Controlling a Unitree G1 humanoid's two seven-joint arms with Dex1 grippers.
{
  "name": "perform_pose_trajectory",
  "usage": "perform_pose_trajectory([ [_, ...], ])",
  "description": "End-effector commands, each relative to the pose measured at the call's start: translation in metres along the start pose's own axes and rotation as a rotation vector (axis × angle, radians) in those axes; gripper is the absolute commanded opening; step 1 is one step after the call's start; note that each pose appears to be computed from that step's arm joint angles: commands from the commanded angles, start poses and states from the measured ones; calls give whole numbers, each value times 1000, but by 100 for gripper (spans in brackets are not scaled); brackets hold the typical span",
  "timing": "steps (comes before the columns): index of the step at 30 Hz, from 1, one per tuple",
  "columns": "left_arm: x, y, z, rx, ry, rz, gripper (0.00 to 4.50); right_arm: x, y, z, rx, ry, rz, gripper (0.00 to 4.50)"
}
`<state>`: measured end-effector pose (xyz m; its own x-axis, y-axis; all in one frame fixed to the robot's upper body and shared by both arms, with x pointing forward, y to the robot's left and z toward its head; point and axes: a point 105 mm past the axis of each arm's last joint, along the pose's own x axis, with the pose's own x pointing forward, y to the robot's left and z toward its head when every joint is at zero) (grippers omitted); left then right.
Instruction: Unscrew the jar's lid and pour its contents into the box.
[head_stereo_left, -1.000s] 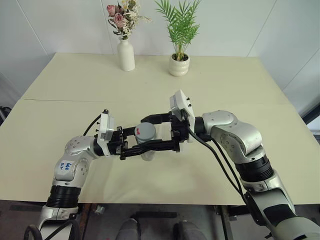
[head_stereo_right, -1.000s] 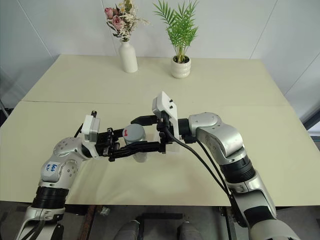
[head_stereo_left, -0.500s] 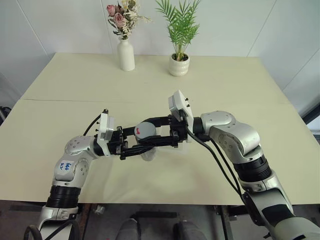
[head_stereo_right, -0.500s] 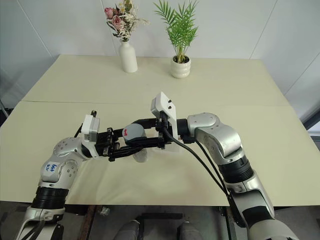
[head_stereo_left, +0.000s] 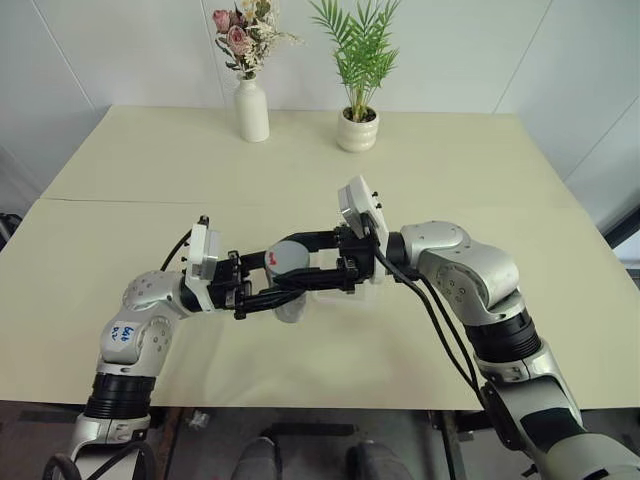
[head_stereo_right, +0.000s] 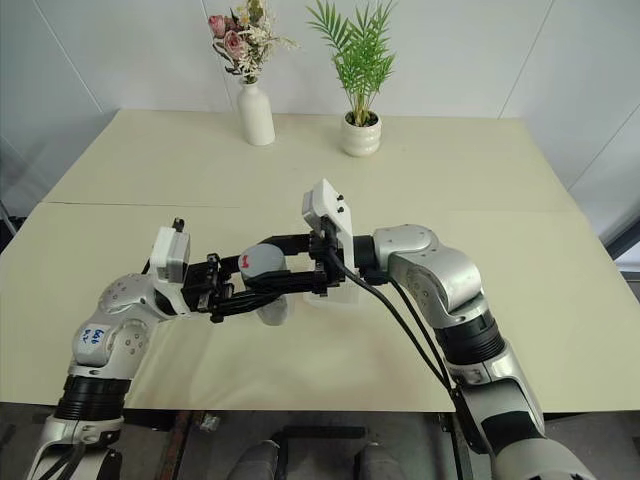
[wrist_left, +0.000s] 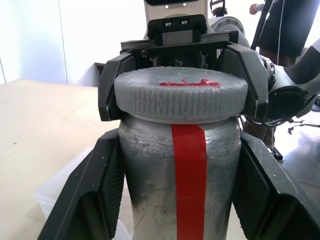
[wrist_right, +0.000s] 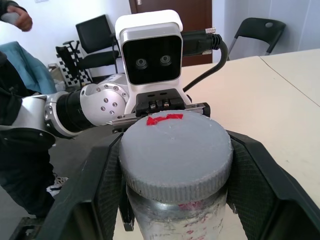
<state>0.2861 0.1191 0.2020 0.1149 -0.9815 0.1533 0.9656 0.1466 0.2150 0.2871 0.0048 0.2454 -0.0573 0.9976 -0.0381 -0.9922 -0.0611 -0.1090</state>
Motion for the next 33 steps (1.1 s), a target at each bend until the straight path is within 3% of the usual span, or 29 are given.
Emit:
perform_pose_trajectory([
  [1,-4,-12,-11,-40,54,-52,251,-9,6,42,-114,-121,43,259],
  [13,-3,-19,-19,-66,59,-80,251,-19,9,44,-149,-92,88,259],
  [20,4,-20,-21,-71,47,-99,251,-9,16,43,-163,-89,134,259],
  [33,12,-25,-23,-76,50,-155,251,-7,31,18,-157,50,292,259],
])
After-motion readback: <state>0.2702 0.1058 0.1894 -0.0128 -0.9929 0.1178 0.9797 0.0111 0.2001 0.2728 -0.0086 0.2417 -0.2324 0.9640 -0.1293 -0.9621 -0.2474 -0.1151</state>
